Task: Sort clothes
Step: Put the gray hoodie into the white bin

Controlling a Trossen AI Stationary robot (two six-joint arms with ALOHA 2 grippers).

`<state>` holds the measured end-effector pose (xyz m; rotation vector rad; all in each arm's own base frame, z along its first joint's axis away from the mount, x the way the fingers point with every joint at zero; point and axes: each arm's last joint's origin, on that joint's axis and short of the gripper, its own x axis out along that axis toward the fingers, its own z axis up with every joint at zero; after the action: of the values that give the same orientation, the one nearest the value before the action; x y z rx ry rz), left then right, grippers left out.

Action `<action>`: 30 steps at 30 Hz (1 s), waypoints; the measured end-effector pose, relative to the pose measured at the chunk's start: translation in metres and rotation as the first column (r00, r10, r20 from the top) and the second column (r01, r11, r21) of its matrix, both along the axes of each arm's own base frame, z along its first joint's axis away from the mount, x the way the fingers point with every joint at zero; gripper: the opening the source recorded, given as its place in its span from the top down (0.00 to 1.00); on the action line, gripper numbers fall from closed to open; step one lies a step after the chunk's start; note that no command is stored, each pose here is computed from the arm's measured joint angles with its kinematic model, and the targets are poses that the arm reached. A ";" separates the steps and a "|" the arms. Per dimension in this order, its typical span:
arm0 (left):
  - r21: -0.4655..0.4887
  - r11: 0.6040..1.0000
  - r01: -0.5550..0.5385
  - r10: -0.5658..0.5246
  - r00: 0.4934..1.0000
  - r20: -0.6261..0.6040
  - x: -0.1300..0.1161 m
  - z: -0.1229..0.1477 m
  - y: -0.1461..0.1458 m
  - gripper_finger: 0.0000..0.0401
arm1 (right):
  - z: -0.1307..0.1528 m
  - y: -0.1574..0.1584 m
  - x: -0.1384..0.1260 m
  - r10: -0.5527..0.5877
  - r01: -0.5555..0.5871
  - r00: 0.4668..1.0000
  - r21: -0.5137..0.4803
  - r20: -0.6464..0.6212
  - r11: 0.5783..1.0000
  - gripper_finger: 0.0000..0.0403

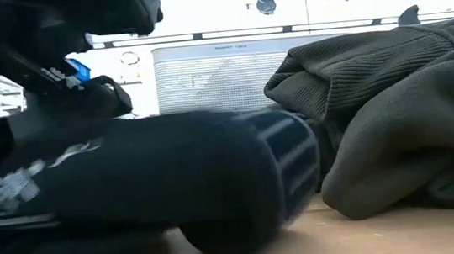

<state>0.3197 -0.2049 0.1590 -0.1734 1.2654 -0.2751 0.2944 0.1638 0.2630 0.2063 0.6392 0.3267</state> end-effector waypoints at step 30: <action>0.121 0.946 0.300 -0.285 0.950 -0.126 0.005 0.009 0.015 0.44 | 0.011 -0.015 -0.006 0.106 -0.094 0.993 -0.182 0.058 0.979 0.48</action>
<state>0.3250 -0.1897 0.1676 0.1238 1.4123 -0.4361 0.2881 0.1491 0.2737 -0.0092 0.6098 0.3692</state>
